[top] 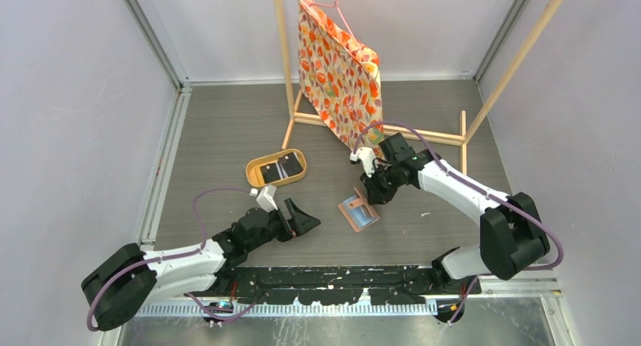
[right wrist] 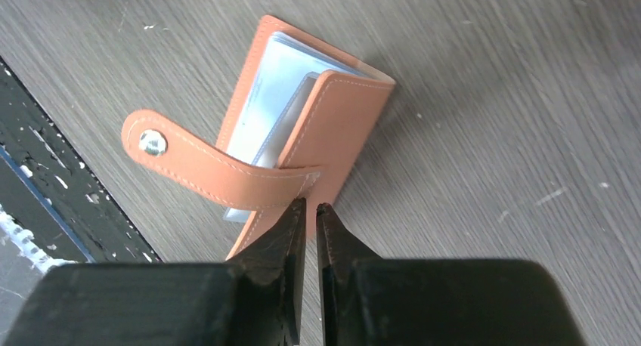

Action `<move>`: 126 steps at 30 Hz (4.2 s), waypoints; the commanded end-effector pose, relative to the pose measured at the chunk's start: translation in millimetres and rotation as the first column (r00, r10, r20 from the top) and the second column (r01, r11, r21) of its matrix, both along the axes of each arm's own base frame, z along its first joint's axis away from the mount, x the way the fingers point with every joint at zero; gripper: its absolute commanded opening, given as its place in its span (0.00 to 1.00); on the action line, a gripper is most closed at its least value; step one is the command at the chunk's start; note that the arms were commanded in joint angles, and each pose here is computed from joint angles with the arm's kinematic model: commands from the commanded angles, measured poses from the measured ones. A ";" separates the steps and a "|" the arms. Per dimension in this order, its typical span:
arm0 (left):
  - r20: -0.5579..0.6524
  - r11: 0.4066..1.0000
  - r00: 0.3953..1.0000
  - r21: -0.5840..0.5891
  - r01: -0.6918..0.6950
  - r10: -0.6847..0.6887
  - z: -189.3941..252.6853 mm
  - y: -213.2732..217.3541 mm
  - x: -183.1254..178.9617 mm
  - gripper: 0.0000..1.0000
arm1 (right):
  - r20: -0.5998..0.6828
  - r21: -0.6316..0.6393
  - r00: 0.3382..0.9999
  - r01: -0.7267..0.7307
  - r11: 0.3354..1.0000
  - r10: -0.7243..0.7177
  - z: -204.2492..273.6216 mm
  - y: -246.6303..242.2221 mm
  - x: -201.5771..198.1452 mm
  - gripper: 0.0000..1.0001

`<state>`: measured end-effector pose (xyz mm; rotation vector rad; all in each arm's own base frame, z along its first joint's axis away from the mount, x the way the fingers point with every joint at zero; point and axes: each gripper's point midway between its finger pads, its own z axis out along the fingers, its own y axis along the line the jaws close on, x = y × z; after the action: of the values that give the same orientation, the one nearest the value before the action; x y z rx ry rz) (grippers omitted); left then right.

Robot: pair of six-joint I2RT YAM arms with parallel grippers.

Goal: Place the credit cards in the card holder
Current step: Close the card holder at the center of the board, then pick up the card holder from the center of the board.

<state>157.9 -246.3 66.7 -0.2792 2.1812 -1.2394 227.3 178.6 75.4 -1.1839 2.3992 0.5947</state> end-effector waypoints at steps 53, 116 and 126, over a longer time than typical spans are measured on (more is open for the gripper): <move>-0.065 0.990 0.994 0.112 0.091 -0.084 -49.1 -94.4 32.7 0.32 | -0.174 -0.095 0.984 -0.062 0.994 0.045 -41.0 33.1 -12.7 0.25; -0.078 0.995 0.992 -0.012 0.096 -0.097 -52.6 -82.6 20.1 0.09 | -0.590 0.099 0.795 0.244 0.965 -0.140 -28.7 35.9 -15.6 0.12; 0.053 0.998 0.997 0.024 0.053 -0.054 -6.6 -47.8 17.6 0.58 | -0.618 0.237 0.784 0.252 0.938 -0.055 -1.7 45.6 -16.2 0.01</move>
<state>170.2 -308.8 44.9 -0.2217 2.2168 -1.3180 203.9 215.3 47.4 -0.6919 2.8418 1.2988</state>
